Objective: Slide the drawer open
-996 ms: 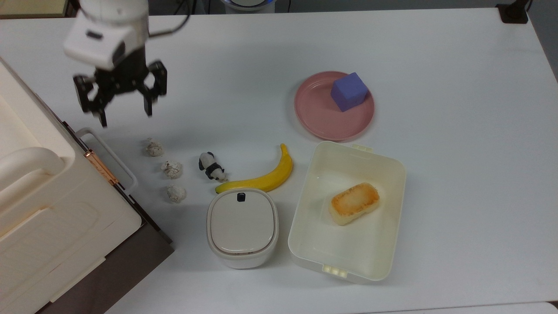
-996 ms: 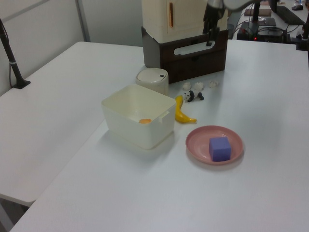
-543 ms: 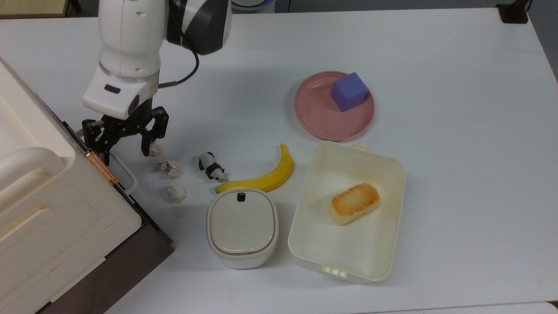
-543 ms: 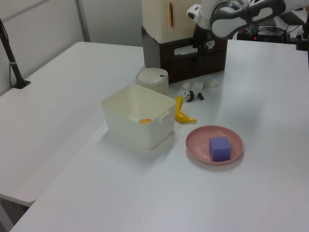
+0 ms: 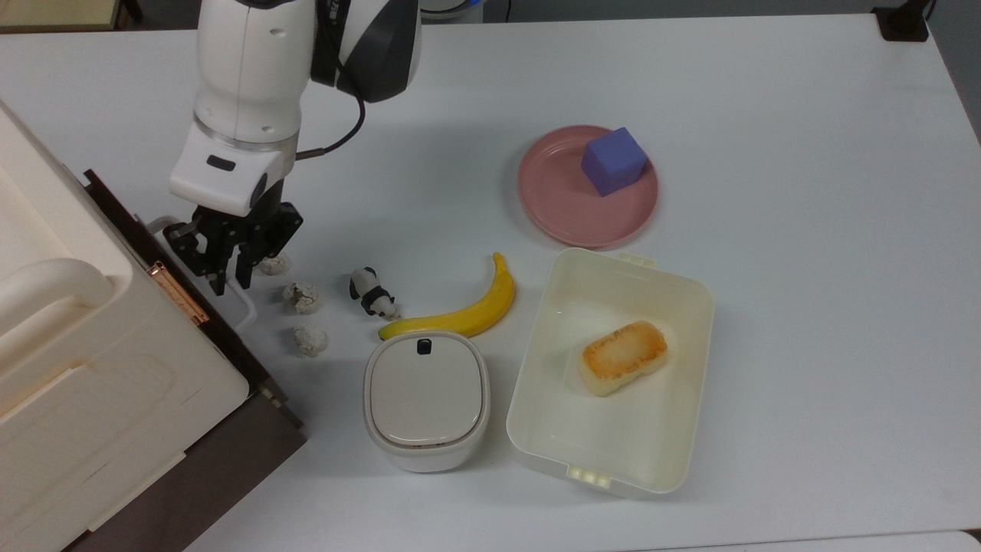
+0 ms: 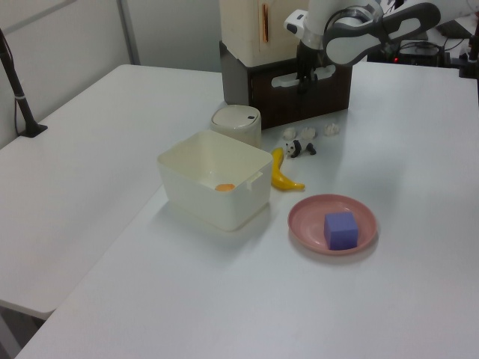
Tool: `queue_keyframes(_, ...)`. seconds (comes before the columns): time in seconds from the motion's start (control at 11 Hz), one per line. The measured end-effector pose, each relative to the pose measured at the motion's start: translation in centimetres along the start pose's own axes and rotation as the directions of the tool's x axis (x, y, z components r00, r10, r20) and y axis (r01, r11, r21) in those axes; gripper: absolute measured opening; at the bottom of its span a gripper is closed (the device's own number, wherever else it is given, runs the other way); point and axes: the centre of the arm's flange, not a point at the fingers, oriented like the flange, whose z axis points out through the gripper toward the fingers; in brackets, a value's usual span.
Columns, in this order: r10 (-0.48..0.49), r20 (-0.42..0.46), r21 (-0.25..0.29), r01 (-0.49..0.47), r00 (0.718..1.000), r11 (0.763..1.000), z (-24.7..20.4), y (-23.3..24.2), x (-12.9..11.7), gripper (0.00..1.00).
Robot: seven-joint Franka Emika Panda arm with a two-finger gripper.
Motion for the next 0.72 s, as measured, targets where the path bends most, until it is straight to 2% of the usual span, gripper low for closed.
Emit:
queue_keyframes(0.36,-0.055,0.098,0.145,0.04,0.994,0.989,-4.6,-3.6,0.9,0.26)
queue_keyframes(0.72,-0.122,0.131,0.243,0.088,0.984,0.966,-7.8,-7.5,1.7,0.27)
